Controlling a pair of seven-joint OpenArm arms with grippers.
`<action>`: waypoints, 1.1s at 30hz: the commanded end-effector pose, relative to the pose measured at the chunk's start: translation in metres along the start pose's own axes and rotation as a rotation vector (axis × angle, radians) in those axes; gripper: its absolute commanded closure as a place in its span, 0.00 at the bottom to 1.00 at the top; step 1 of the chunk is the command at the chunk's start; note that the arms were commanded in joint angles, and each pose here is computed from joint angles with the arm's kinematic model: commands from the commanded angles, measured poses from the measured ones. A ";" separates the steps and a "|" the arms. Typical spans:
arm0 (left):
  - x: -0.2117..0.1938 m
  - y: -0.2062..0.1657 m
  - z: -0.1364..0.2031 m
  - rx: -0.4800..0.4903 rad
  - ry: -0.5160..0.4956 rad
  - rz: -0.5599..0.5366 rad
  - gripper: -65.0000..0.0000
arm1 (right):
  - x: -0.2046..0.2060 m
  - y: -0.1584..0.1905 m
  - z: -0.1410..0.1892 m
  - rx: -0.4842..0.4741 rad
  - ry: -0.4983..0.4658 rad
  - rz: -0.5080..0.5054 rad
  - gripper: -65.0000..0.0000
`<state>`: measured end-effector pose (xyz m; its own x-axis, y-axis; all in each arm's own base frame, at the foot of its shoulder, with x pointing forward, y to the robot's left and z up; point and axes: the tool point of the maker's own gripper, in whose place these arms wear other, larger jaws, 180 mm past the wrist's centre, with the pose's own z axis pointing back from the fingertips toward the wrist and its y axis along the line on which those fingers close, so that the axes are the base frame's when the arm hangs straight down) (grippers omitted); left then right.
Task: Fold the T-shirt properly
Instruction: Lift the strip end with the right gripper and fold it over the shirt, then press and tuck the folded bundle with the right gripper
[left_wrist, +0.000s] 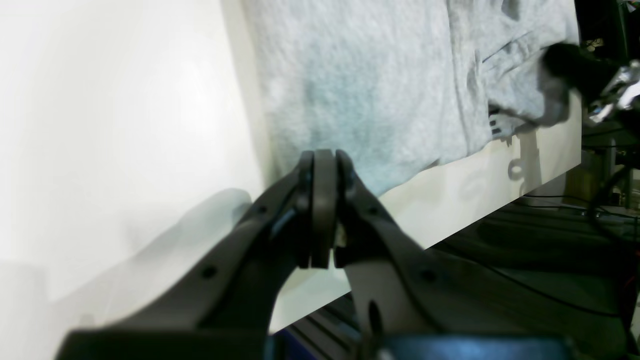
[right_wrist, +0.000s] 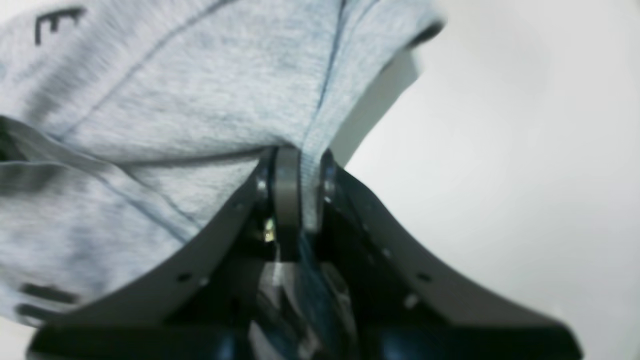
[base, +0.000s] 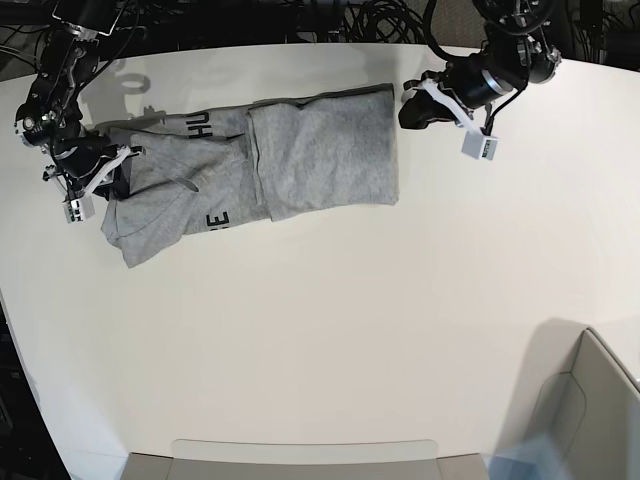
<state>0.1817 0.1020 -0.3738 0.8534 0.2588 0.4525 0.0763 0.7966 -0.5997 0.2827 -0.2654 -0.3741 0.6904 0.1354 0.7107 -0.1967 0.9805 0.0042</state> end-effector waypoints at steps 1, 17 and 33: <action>0.009 0.005 0.009 0.013 -0.033 -0.011 1.00 | 0.027 -0.001 0.009 -0.013 -0.081 0.031 1.00; 0.022 0.073 0.064 0.227 -0.114 0.042 1.00 | 0.073 0.174 0.024 0.129 -0.186 0.419 1.00; 0.015 0.083 0.063 0.239 -0.100 0.079 1.00 | 0.048 0.295 0.030 0.293 -0.174 0.615 1.00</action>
<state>0.1636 0.2031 -0.3823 0.8099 0.3739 0.4519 -0.1372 0.8699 -0.4738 0.2319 0.0214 -0.3301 0.3040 0.6357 0.7095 -0.7225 0.6393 -0.2632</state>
